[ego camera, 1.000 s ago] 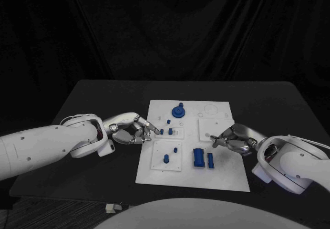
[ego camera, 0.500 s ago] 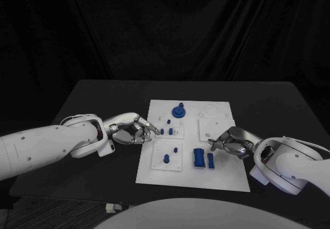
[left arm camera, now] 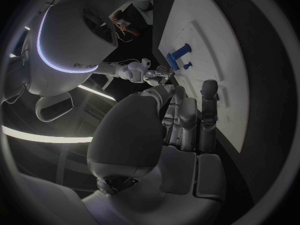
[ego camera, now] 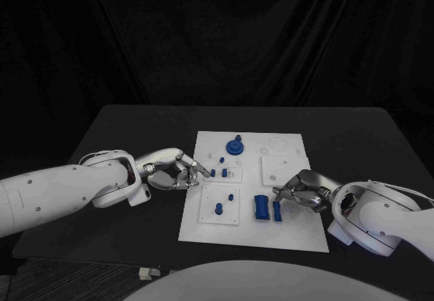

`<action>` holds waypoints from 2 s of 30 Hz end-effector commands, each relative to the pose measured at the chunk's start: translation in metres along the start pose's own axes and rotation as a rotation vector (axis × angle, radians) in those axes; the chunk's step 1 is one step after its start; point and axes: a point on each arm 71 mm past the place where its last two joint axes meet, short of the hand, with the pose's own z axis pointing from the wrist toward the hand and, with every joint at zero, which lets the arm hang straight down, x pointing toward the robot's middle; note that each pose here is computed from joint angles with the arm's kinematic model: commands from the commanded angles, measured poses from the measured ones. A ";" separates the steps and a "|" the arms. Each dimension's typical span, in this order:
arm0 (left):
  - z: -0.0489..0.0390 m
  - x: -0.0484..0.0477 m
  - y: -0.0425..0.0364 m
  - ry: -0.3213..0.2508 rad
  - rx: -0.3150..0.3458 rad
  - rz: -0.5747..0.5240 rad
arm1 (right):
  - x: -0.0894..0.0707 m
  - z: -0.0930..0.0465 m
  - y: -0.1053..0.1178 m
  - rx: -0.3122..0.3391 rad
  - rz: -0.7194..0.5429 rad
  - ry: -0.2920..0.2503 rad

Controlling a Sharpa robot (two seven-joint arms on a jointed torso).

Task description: Assemble the parts on the task board

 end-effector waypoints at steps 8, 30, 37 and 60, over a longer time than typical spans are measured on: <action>0.0009 0.0015 -0.0009 0.005 0.014 -0.015 | 0.006 -0.001 -0.004 0.048 -0.061 0.035; 0.0000 0.0016 -0.0006 0.004 0.014 -0.015 | -0.001 -0.008 0.013 -0.116 -0.192 -0.121; -0.0015 0.0012 -0.0015 -0.003 0.021 -0.012 | -0.013 -0.022 0.022 -0.245 -0.130 -0.243; -0.0081 -0.0365 -0.0476 -0.301 0.221 -0.117 | -0.119 -0.027 0.056 -0.572 0.369 -0.604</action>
